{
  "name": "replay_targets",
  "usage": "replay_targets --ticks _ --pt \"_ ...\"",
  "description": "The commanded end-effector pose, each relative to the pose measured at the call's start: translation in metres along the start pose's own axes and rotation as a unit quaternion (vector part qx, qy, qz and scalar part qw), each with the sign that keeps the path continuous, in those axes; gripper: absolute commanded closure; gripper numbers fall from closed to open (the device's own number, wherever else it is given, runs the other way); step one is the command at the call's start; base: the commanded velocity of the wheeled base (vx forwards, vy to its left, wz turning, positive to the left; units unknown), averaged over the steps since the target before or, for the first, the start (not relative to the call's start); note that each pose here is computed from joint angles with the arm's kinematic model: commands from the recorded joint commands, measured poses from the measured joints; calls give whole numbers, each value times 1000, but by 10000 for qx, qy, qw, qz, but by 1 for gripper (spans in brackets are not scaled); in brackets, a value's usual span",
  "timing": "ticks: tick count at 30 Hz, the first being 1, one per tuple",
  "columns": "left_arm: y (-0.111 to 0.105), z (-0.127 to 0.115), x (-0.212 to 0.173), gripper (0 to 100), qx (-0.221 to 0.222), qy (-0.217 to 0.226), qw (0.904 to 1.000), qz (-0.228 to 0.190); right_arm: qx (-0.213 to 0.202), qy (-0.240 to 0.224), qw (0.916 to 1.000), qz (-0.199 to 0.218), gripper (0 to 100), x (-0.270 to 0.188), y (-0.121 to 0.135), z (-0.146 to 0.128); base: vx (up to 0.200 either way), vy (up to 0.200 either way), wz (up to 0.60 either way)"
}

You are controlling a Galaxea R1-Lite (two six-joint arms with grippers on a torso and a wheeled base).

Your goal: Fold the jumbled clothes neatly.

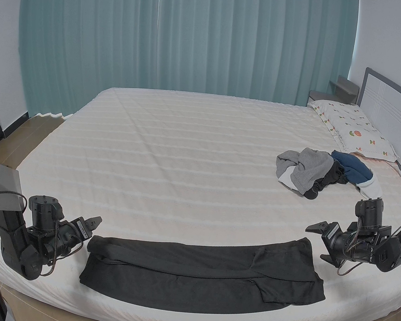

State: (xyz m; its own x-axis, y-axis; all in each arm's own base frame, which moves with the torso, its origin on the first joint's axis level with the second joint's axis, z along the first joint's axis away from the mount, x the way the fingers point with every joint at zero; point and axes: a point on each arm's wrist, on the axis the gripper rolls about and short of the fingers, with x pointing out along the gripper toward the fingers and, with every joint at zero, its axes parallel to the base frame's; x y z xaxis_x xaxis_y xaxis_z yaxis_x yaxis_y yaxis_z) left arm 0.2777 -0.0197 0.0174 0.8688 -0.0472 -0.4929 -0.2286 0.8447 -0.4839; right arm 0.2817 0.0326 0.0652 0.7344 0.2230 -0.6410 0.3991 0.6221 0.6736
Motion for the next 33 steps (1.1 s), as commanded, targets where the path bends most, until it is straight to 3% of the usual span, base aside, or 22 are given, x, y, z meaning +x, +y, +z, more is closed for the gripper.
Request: replay_targets --ticks 1,3,4,5,17,22,27,33 --pt "-19 9 17 0 -504 -186 9979 -364 173 189 9997 -15 0 5 -11 6 0 0 0" --pt "-31 10 20 0 -805 -239 9950 -544 211 250 9995 -21 0 7 -14 6 0 0 0" --pt "-43 11 23 0 -1225 -311 9897 -679 268 369 9990 -40 0 10 -18 6 0 0 0" --pt "-45 9 23 0 -1276 -304 9891 -663 302 417 9987 -56 0 12 -21 5 0 0 0" --pt "-51 -51 17 0 -820 558 9944 -367 228 283 9991 196 0 16 -33 -4 0 0 0" --pt "-45 -57 9 0 -672 573 9960 -113 227 319 9991 157 0 14 -35 -7 0 0 0" --pt "-37 -67 -4 0 65 489 9981 372 226 318 9991 148 0 11 -36 -8 0 0 0" --pt "-34 -74 -8 0 197 622 9967 485 215 303 9992 156 0 10 -35 -8 0 0 0"
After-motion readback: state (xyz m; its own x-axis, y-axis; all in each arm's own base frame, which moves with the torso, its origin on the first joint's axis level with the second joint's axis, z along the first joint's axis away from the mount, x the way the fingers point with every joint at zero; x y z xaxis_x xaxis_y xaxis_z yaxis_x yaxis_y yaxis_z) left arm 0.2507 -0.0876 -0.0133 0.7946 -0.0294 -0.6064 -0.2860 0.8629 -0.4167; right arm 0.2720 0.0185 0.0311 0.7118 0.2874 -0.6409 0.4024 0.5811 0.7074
